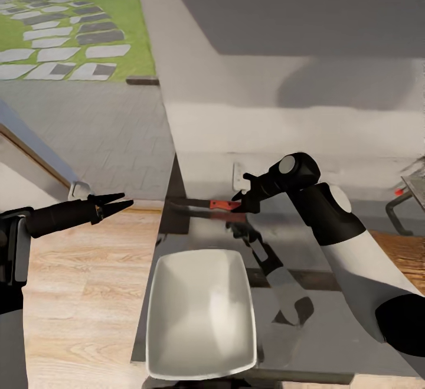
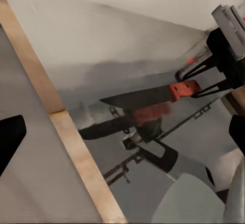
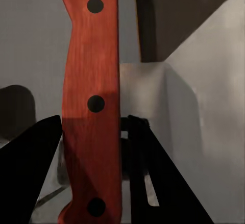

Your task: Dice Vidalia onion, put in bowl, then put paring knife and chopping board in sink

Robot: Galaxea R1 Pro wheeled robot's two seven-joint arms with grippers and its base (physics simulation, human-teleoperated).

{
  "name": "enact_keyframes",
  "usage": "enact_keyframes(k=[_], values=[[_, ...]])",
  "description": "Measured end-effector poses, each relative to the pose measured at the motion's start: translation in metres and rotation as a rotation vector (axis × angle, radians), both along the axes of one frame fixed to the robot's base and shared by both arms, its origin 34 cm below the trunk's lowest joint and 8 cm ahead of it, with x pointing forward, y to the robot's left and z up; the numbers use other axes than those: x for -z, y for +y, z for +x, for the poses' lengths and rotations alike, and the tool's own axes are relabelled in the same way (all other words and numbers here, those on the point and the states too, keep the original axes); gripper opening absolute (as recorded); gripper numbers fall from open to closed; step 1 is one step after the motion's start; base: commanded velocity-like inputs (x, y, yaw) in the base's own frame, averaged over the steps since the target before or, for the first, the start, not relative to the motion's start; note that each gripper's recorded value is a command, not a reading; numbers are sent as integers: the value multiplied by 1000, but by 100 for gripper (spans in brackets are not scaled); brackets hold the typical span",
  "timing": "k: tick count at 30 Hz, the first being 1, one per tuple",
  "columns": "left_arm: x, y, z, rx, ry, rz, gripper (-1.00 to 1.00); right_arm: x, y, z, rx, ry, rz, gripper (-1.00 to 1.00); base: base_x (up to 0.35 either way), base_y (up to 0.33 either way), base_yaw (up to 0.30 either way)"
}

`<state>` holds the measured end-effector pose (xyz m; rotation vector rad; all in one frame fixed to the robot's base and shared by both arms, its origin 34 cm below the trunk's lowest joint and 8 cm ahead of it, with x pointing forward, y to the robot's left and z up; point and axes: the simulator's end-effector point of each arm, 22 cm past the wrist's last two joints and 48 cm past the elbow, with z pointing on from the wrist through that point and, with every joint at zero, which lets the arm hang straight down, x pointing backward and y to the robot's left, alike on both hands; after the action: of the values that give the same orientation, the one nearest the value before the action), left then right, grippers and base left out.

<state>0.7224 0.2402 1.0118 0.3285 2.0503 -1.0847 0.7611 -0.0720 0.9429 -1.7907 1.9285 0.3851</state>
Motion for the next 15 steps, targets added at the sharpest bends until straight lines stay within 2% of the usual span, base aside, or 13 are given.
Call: enact_keyframes(k=[6,15], values=[[-1,0,0,0,-2,0,100,-1,0,0,-1,-2,0,-100,-184,0,0],[-6,0,-1,0,-9,0,100,-6,0,0,-1,-10,0,-100,-21,0,0]])
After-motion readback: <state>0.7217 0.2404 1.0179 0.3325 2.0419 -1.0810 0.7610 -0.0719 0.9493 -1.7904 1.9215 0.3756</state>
